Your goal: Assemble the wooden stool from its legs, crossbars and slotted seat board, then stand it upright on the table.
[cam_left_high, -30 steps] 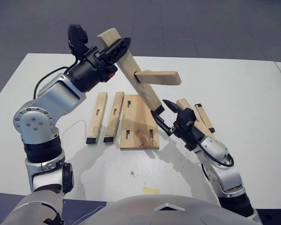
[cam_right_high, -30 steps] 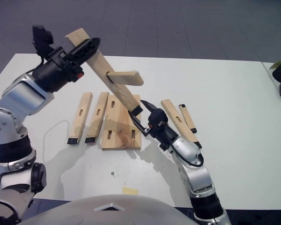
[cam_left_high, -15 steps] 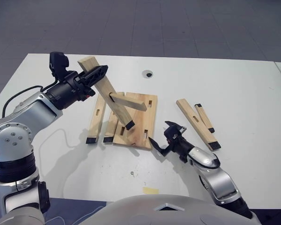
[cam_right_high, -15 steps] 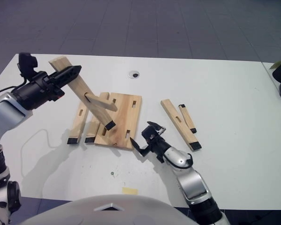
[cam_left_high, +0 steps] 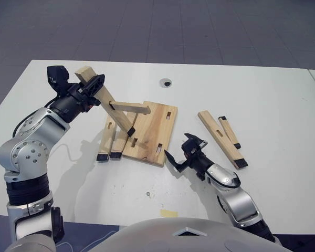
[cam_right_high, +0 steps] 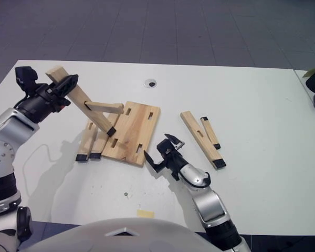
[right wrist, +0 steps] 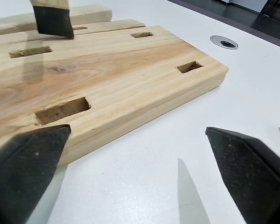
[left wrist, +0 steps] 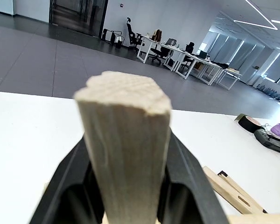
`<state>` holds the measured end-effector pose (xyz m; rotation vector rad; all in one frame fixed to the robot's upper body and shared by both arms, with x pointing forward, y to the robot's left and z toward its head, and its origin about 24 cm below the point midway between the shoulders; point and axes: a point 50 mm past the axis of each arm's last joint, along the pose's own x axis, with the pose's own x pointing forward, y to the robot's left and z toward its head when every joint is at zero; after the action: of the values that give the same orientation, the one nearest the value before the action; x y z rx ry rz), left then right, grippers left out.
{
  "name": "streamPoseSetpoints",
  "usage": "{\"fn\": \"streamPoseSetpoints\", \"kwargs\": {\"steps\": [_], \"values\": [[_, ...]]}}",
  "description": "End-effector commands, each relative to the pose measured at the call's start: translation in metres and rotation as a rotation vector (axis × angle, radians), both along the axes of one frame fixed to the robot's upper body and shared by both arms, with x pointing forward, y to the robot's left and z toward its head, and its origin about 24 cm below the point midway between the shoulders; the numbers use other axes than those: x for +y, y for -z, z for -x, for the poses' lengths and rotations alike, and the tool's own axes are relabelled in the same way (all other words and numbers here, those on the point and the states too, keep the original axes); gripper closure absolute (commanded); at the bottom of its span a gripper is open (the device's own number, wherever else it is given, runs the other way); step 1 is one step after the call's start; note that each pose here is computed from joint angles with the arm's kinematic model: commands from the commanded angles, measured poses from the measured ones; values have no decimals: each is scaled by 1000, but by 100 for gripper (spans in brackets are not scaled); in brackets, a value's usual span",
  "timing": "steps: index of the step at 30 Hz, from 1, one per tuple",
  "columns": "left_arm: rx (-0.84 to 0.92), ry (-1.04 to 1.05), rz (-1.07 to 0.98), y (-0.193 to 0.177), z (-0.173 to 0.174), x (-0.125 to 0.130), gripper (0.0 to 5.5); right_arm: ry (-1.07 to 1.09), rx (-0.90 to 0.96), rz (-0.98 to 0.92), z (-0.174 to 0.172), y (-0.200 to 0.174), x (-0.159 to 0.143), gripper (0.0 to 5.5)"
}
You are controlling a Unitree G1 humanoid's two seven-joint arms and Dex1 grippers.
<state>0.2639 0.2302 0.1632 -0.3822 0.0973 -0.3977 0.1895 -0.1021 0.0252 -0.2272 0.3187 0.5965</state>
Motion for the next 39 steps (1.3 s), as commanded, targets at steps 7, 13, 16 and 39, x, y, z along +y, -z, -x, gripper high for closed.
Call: {"fn": "streamPoseSetpoints", "kwargs": {"steps": [7, 13, 16, 39], "values": [[83, -31, 85, 2, 20, 2, 445, 97, 27, 33, 6, 10, -9, 10], [115, -50, 78, 13, 26, -3, 445, 103, 25, 43, 6, 11, -12, 10], [100, -72, 68, 15, 24, -4, 445, 108, 21, 43, 4, 10, -14, 10], [74, -194, 26, 24, 35, 6, 445, 88, 7, 63, 4, 6, -17, 10]]}}
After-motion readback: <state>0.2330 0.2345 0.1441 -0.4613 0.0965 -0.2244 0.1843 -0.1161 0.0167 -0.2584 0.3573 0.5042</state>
